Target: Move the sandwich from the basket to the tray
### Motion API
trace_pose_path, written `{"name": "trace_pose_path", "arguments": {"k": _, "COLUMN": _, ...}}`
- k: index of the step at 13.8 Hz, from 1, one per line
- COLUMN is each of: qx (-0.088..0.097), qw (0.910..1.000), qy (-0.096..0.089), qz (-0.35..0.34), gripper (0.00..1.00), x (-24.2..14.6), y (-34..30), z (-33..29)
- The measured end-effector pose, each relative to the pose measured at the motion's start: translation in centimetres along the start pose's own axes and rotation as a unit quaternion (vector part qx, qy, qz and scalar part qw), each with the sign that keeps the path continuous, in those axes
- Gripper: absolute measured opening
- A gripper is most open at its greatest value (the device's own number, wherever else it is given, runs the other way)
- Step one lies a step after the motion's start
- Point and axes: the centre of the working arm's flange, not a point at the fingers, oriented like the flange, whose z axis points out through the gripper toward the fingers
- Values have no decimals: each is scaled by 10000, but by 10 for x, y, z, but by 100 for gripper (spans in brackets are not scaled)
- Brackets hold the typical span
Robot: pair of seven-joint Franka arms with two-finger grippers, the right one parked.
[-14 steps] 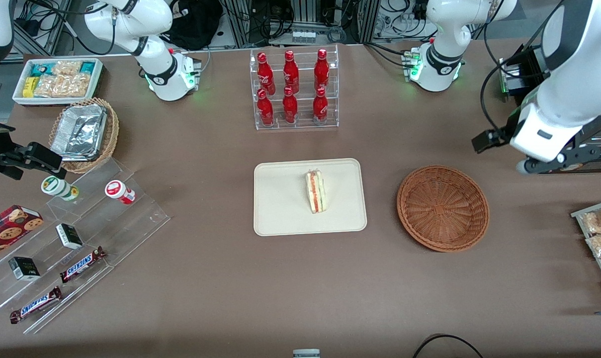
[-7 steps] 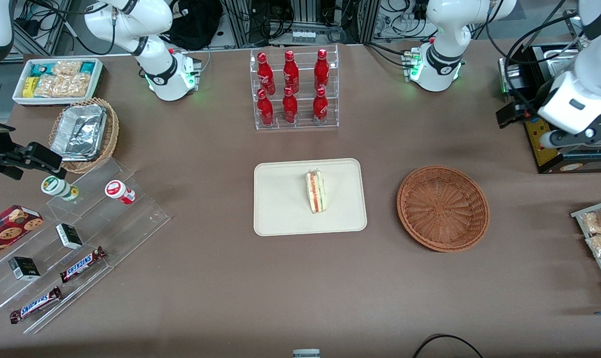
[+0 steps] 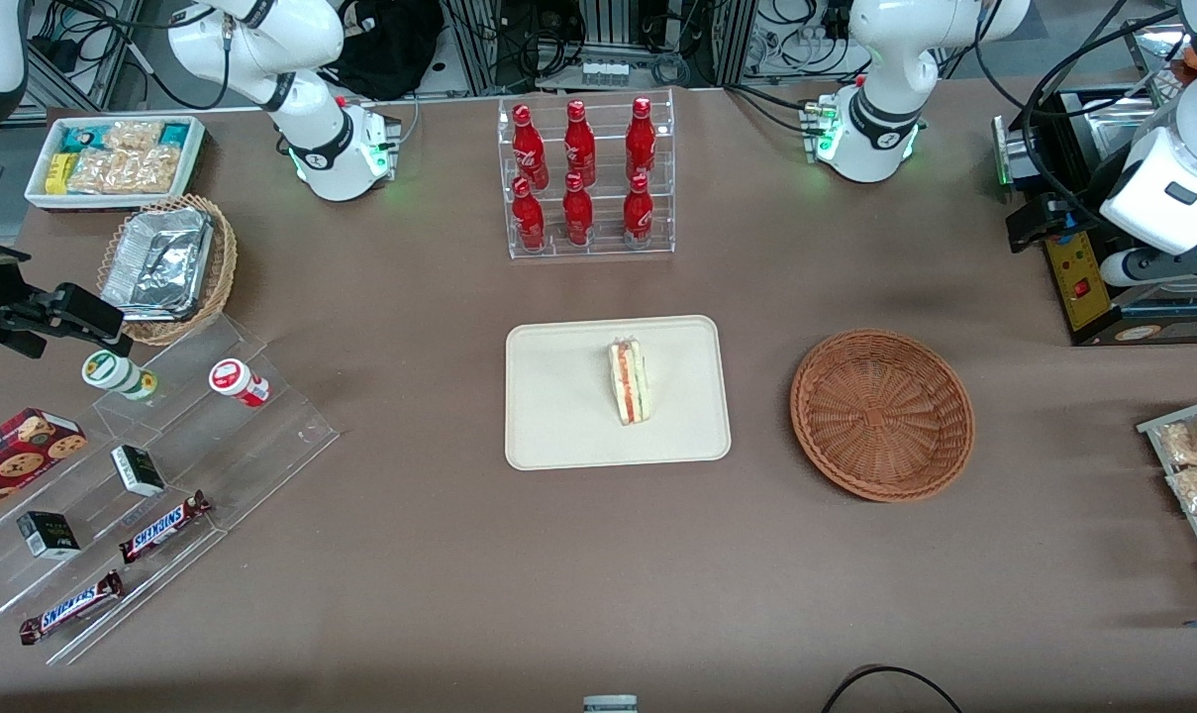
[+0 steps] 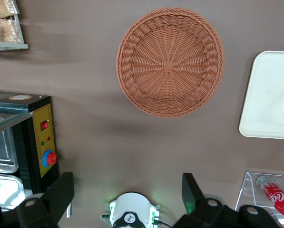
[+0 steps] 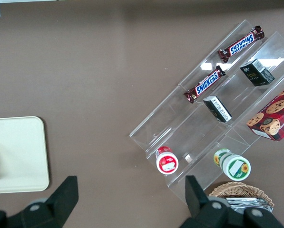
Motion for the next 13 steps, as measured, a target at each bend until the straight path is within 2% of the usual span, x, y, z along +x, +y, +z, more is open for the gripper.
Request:
{"name": "trace_pose_path", "arguments": {"k": 3, "qx": -39, "qw": 10000, "qy": 81, "qz": -5, "gripper": 100, "x": 4, "y": -1, "z": -2}}
{"name": "trace_pose_path", "arguments": {"k": 5, "qx": -77, "qw": 9996, "qy": 279, "qz": 35, "gripper": 100, "x": 8, "y": -5, "z": -6}}
{"name": "trace_pose_path", "arguments": {"k": 6, "qx": -84, "qw": 9994, "qy": 317, "qz": 65, "gripper": 100, "x": 9, "y": -7, "z": -7}}
{"name": "trace_pose_path", "arguments": {"k": 13, "qx": -92, "qw": 9992, "qy": 377, "qz": 73, "gripper": 100, "x": 7, "y": -11, "z": -11}}
